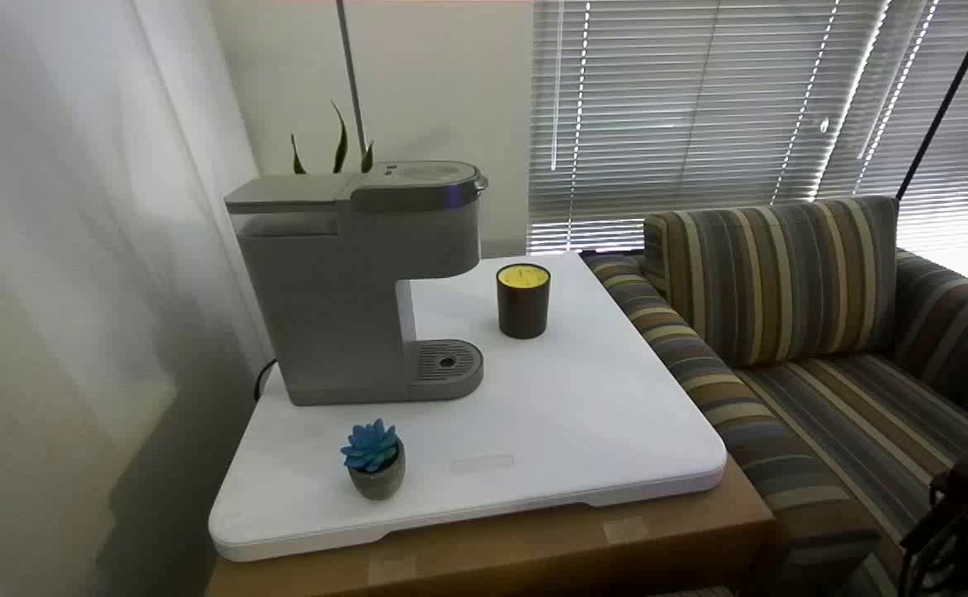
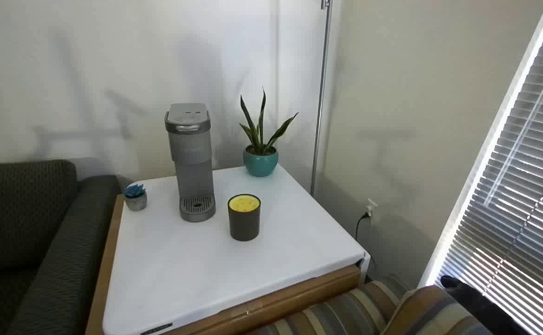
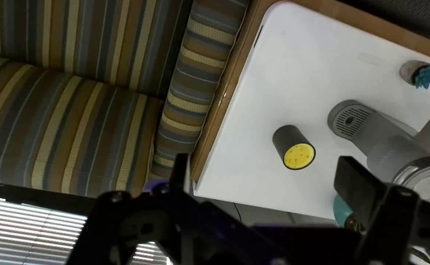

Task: Open the coffee maker then close it

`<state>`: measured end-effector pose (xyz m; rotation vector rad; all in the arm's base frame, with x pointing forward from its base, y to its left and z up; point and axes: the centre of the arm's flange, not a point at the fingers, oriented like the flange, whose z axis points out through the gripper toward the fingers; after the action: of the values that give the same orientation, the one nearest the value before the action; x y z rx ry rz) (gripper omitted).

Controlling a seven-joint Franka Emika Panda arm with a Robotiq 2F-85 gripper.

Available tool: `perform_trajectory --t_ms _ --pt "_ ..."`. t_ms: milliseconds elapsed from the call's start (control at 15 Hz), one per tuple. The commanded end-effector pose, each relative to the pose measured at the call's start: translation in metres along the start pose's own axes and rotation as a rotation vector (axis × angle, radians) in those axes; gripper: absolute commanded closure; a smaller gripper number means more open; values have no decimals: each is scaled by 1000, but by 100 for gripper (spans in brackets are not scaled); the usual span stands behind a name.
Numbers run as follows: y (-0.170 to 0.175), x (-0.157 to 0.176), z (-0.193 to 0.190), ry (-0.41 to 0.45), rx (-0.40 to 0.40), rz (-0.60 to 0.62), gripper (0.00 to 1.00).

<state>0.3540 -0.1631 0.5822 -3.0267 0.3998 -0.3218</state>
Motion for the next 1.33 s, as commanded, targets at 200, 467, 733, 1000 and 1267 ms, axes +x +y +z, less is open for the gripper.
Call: perform_trajectory --t_ms 200,467,733,1000,1267 --pt "2 7 8 23 16 -1 0" --pt "-2 29 29 68 79 -3 0" --pt "-30 63 64 52 138 -77 0" --pt "-70 93 105 66 317 -194 0" --pt "-82 76 109 51 306 -170 0"
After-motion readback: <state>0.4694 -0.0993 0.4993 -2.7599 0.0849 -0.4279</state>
